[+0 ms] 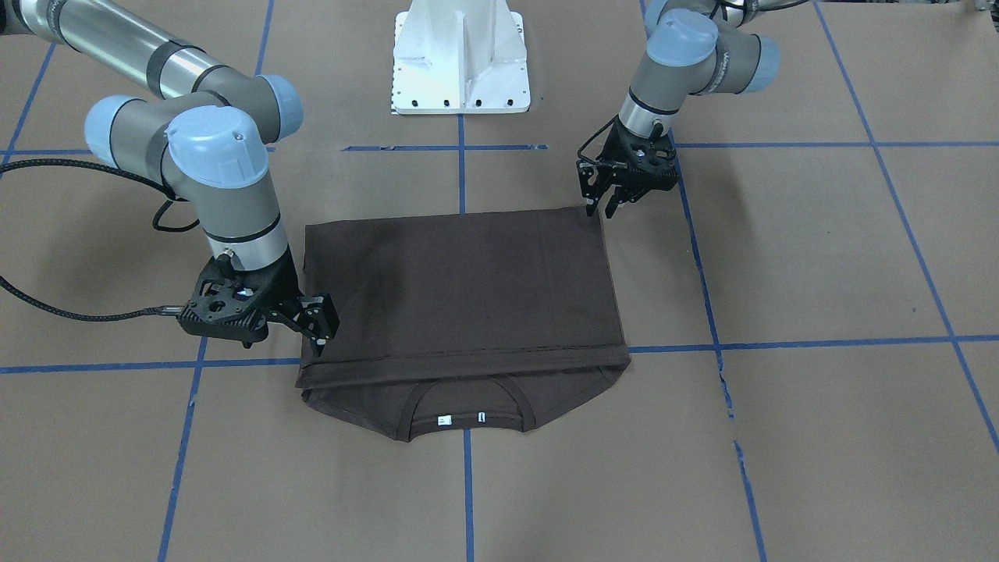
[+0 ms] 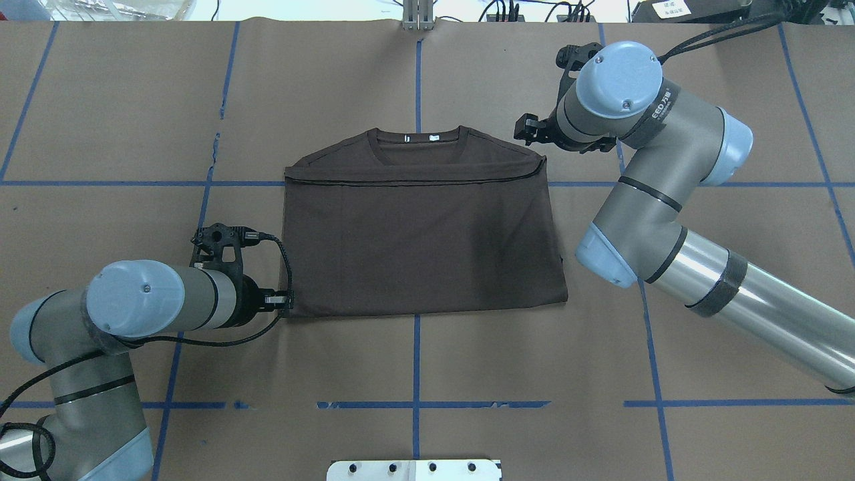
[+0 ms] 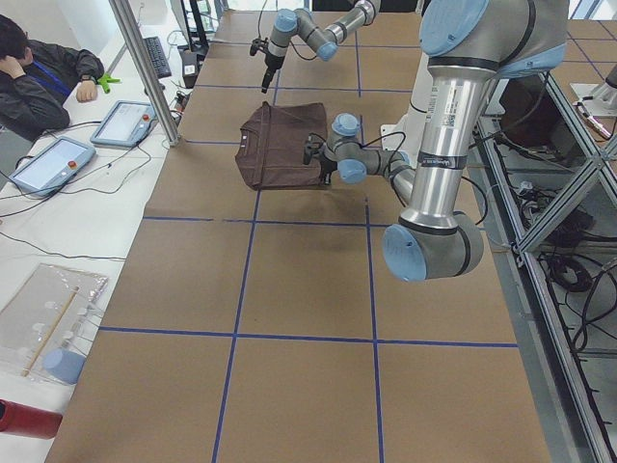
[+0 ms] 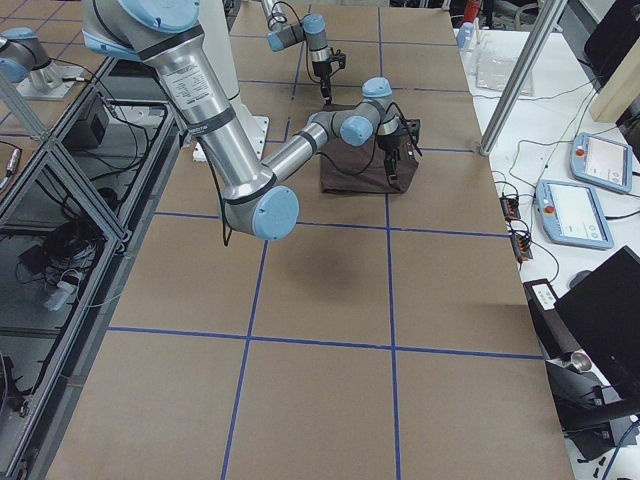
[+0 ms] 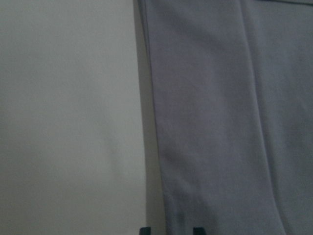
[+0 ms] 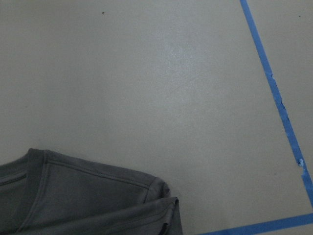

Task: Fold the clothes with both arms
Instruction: 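Release the hem onto the collar and draw both grippers apart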

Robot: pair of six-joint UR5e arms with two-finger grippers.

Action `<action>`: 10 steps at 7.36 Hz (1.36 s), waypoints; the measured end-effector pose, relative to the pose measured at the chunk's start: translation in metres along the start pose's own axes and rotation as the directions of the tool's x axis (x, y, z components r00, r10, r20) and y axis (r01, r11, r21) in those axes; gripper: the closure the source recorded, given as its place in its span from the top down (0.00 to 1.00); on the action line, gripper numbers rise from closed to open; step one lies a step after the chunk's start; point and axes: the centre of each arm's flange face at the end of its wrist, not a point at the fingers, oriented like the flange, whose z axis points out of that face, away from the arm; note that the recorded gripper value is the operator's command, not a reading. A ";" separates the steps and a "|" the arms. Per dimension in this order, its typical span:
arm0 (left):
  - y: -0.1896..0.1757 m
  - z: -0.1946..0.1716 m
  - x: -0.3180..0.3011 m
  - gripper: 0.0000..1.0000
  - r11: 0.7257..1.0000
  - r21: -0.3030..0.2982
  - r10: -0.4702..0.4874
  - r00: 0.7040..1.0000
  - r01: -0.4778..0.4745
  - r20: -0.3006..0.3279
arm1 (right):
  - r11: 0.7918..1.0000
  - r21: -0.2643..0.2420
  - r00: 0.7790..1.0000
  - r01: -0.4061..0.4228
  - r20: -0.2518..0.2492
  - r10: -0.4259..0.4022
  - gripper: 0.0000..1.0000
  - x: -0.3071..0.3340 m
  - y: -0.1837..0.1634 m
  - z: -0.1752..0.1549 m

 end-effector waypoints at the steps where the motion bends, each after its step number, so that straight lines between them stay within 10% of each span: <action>1: 0.004 0.002 0.002 0.40 1.000 -0.006 -0.001 1.000 0.001 -0.001 | 1.000 0.000 1.000 0.000 0.001 0.000 1.00 0.000 0.000 -0.001; 7: 0.013 0.010 0.004 0.37 1.000 -0.022 0.002 1.000 -0.002 0.006 | 1.000 -0.001 1.000 -0.001 -0.004 0.001 1.00 0.006 0.002 0.001; 10: 0.014 0.011 0.004 0.00 1.000 -0.025 -0.009 1.000 0.009 0.008 | 1.000 0.001 1.000 0.000 -0.002 0.000 1.00 0.006 0.002 0.000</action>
